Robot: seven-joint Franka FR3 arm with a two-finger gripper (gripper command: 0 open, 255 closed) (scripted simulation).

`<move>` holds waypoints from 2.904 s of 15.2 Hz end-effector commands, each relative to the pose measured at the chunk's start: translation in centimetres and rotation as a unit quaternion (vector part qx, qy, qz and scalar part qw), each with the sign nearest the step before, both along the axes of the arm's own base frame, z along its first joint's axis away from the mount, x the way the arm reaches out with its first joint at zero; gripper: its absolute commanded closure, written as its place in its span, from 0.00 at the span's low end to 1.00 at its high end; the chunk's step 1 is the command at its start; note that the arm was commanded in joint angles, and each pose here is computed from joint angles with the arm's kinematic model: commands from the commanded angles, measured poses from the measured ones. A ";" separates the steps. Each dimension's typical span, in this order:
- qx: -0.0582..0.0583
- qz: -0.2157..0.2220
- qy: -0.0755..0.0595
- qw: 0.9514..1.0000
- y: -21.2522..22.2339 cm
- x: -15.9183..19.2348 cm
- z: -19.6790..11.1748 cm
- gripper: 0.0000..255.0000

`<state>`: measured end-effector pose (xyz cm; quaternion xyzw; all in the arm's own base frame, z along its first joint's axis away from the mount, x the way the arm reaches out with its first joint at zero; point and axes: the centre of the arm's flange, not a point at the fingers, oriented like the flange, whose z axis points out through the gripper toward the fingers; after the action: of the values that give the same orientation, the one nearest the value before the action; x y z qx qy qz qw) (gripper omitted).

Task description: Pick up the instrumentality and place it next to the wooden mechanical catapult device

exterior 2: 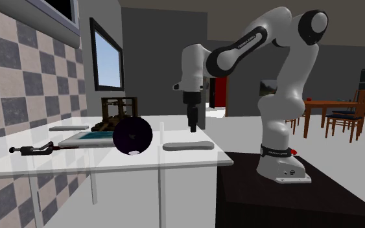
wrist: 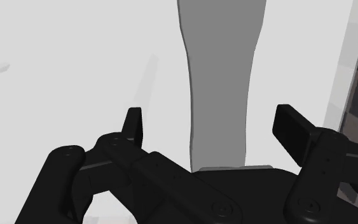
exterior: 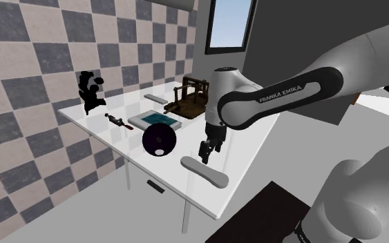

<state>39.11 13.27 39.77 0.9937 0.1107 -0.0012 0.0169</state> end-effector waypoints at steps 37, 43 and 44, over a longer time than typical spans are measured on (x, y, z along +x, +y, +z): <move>0.006 0.009 0.004 1.000 2.0 1.0 -1.4 1.00; 0.006 0.009 0.004 1.000 2.0 1.0 1.7 1.00; 0.006 0.009 0.004 1.000 2.0 1.0 2.3 1.00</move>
<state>40.10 15.32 41.40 0.9927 0.1199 -0.0040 0.0105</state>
